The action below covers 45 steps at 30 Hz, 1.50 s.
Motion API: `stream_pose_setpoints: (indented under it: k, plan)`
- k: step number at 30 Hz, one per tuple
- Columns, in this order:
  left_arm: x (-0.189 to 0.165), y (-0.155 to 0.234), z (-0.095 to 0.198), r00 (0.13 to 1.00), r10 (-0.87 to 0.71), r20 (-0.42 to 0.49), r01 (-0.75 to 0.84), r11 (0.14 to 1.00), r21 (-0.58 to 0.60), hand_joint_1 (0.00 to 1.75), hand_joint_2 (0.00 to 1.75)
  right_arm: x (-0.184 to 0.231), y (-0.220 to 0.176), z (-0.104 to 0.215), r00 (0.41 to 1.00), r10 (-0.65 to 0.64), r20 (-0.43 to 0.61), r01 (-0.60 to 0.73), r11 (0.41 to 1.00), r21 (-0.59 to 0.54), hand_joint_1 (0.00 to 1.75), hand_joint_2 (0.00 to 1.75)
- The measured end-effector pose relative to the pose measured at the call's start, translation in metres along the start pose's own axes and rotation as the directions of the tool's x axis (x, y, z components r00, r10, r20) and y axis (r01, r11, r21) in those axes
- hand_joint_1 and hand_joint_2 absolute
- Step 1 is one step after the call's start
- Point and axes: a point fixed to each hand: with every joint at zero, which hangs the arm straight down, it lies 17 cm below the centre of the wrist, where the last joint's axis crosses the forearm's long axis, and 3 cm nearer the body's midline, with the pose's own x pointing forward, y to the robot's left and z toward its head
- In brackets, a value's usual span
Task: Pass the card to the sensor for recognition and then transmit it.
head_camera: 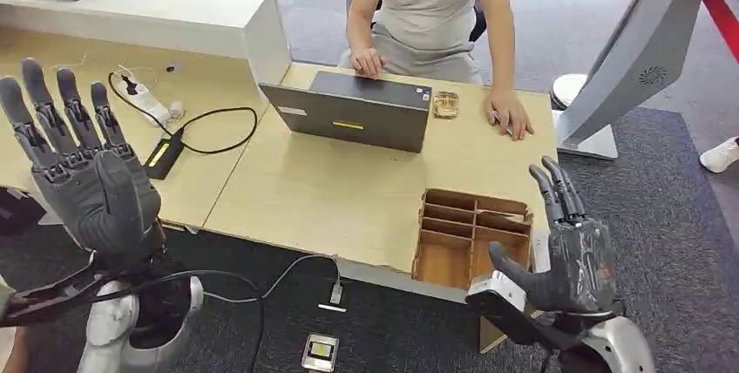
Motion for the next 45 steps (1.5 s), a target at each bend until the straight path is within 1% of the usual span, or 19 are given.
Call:
stream_pose_setpoints:
  k: [4,7,12,17,21,34,41,45]
  plan:
    - [0.0,-0.002,0.0,1.0,0.012,-0.001,-0.012,1.0,-0.009,0.0,1.75,0.01,0.01,0.001,0.999,0.025,0.031,-0.027,0.999,0.04,0.0,1.75]
    - [0.001,-0.006,0.001,0.999,0.041,-0.004,-0.041,0.999,-0.03,0.0,1.75,0.015,0.018,0.0,0.996,0.075,0.052,-0.078,0.995,0.062,0.0,1.75]
    - [0.001,-0.012,0.001,0.997,0.076,-0.006,-0.076,0.996,-0.053,0.0,1.75,0.013,0.031,0.0,0.985,0.165,0.057,-0.169,0.982,0.088,0.0,1.75]
    - [-0.001,-0.011,-0.003,0.997,0.077,-0.002,-0.077,0.996,-0.045,0.0,1.75,0.006,0.051,0.004,0.972,0.227,0.06,-0.234,0.963,0.135,0.0,1.75]
    - [-0.002,-0.006,-0.005,0.999,0.054,0.0,-0.054,0.998,-0.01,0.0,1.75,0.0,0.061,0.003,0.963,0.261,0.069,-0.268,0.95,0.16,0.0,1.75]
    - [-0.001,-0.003,-0.006,1.0,0.031,0.0,-0.031,0.999,0.01,0.0,1.75,-0.031,0.102,0.003,0.964,0.262,0.042,-0.263,0.924,0.276,0.0,1.75]
    - [0.003,-0.002,-0.007,1.0,0.023,0.008,-0.023,1.0,0.015,0.0,1.75,-0.065,0.104,-0.007,0.947,0.321,-0.003,-0.307,0.906,0.292,0.0,1.75]
    - [0.005,-0.003,-0.007,1.0,0.024,0.008,-0.024,1.0,0.011,0.0,1.75,-0.076,0.109,-0.005,0.941,0.338,-0.011,-0.318,0.896,0.31,0.0,1.75]
